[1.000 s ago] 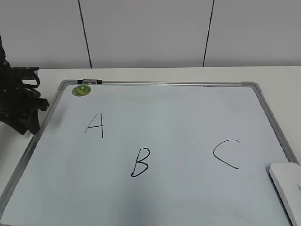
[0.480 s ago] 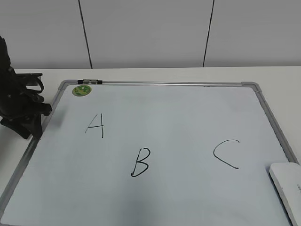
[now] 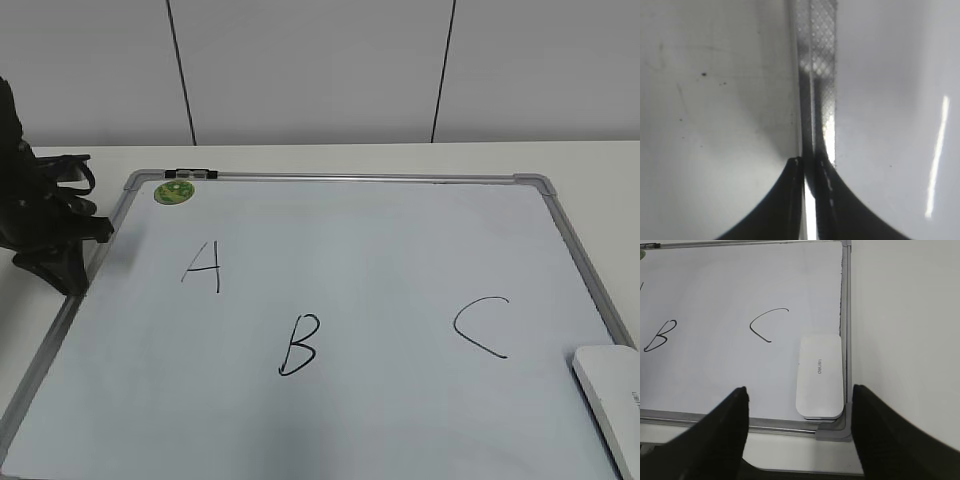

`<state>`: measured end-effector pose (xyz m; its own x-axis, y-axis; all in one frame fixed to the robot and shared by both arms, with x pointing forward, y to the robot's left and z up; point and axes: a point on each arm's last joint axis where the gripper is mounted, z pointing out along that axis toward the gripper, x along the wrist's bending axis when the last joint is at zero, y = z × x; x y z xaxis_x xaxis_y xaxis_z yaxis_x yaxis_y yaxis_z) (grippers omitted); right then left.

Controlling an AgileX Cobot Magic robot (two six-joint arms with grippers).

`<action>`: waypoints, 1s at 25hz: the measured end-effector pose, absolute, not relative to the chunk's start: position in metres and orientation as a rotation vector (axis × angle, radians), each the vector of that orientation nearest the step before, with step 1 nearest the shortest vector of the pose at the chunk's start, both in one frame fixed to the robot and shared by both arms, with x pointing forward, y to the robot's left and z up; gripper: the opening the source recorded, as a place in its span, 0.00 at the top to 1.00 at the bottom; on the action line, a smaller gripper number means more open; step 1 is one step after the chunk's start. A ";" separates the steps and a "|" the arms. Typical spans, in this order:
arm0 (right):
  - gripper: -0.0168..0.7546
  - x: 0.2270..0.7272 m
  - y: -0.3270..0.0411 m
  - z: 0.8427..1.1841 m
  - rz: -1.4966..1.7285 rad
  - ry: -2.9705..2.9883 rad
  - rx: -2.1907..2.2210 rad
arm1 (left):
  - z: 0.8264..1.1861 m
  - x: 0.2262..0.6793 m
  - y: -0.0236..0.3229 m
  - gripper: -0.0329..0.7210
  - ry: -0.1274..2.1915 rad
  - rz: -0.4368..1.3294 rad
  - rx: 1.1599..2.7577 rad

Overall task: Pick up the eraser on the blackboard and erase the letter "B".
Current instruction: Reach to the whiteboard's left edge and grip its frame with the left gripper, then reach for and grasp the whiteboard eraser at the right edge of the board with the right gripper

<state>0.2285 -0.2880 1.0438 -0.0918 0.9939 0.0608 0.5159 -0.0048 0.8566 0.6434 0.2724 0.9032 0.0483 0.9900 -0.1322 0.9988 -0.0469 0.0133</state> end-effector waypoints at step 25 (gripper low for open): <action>0.36 0.229 -0.288 1.044 1.008 1.668 1.575 | 0.903 0.643 0.272 0.92 2.099 -0.145 2.198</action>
